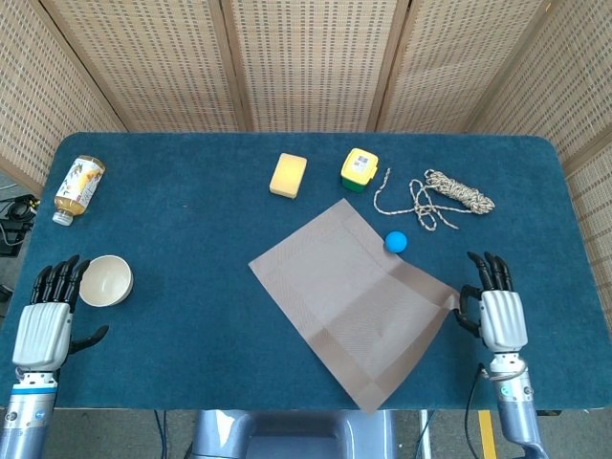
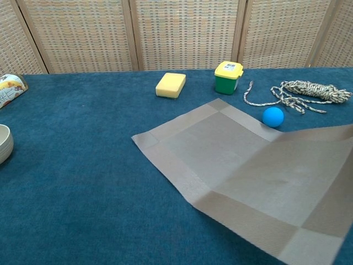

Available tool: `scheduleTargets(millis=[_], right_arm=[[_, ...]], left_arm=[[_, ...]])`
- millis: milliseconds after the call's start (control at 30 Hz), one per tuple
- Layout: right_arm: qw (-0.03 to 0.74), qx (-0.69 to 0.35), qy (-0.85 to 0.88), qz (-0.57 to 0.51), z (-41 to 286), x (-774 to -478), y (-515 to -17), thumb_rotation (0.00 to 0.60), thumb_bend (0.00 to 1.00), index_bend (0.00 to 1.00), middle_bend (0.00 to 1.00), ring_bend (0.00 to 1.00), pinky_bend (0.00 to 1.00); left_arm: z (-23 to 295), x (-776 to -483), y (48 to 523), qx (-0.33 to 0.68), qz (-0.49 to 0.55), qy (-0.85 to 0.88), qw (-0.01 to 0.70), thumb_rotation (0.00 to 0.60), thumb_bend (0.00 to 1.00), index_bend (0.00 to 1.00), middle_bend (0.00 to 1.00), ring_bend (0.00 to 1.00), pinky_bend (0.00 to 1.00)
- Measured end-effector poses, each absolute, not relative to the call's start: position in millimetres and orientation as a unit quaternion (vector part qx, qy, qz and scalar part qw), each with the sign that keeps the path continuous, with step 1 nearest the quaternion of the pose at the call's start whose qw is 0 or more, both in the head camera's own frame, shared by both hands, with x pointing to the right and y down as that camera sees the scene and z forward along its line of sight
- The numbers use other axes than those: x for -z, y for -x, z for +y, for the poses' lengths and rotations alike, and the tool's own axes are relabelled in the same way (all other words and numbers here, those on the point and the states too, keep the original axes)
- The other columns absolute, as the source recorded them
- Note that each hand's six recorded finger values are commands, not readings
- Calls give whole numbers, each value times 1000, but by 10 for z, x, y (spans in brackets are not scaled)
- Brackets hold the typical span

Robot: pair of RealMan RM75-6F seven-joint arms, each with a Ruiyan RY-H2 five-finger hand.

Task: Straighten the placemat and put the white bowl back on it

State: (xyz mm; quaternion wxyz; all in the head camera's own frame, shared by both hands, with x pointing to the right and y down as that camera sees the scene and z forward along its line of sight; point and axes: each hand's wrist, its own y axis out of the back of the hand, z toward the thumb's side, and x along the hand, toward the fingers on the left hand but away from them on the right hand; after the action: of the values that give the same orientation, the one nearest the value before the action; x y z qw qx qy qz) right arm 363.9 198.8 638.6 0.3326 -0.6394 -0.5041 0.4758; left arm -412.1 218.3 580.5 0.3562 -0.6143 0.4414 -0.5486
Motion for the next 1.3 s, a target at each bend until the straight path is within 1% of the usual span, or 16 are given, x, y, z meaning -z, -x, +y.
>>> scheduleTargets(millis=[267, 367, 467, 533, 600, 700, 767, 1000, 1167, 1300], right_arm=[[343, -518, 603, -501, 1801, -6416, -4059, 600, 599, 730, 187, 0, 0], [338, -533, 588, -505, 1778, -6417, -4217, 600, 564, 678, 148, 0, 0], [339, -548, 575, -504, 1777, -6395, -4343, 600, 470, 487, 52, 0, 0], [339, -557, 567, -503, 1785, -6384, -4396, 600, 419, 318, 5, 0, 0], [336, -571, 555, -503, 1799, -6362, -4479, 600, 390, 207, 0, 0, 0], [330, -589, 536, -507, 1829, -6317, -4607, 600, 354, 91, 0, 0, 0], [324, -599, 523, -512, 1850, -6279, -4698, 600, 348, 69, 0, 0, 0], [317, -591, 501, -548, 1886, -6053, -4882, 600, 323, 59, 0, 0, 0], [330, -558, 507, -568, 1898, -5860, -4834, 600, 295, 54, 0, 0, 0], [349, -531, 517, -574, 1901, -5707, -4720, 600, 292, 54, 0, 0, 0]], left_arm=[[2192, -5815, 4104, 549, 438, 615, 358, 600, 115, 0, 0, 0, 0], [2197, -5820, 4097, 549, 436, 616, 358, 600, 116, 0, 0, 0, 0], [2200, -5824, 4093, 549, 436, 617, 358, 600, 115, 0, 0, 0, 0], [2201, -5825, 4092, 549, 435, 616, 359, 600, 115, 0, 0, 0, 0], [2202, -5830, 4090, 550, 434, 616, 359, 600, 116, 0, 0, 0, 0], [2205, -5841, 4083, 551, 432, 617, 360, 600, 115, 0, 0, 0, 0], [2207, -5848, 4078, 552, 430, 617, 361, 600, 116, 0, 0, 0, 0], [2206, -5885, 4026, 551, 423, 620, 366, 600, 115, 0, 0, 0, 0], [2175, -5899, 3973, 547, 418, 623, 372, 600, 106, 0, 0, 0, 0], [2070, -5867, 3864, 538, 410, 626, 388, 600, 104, 0, 0, 0, 0]])
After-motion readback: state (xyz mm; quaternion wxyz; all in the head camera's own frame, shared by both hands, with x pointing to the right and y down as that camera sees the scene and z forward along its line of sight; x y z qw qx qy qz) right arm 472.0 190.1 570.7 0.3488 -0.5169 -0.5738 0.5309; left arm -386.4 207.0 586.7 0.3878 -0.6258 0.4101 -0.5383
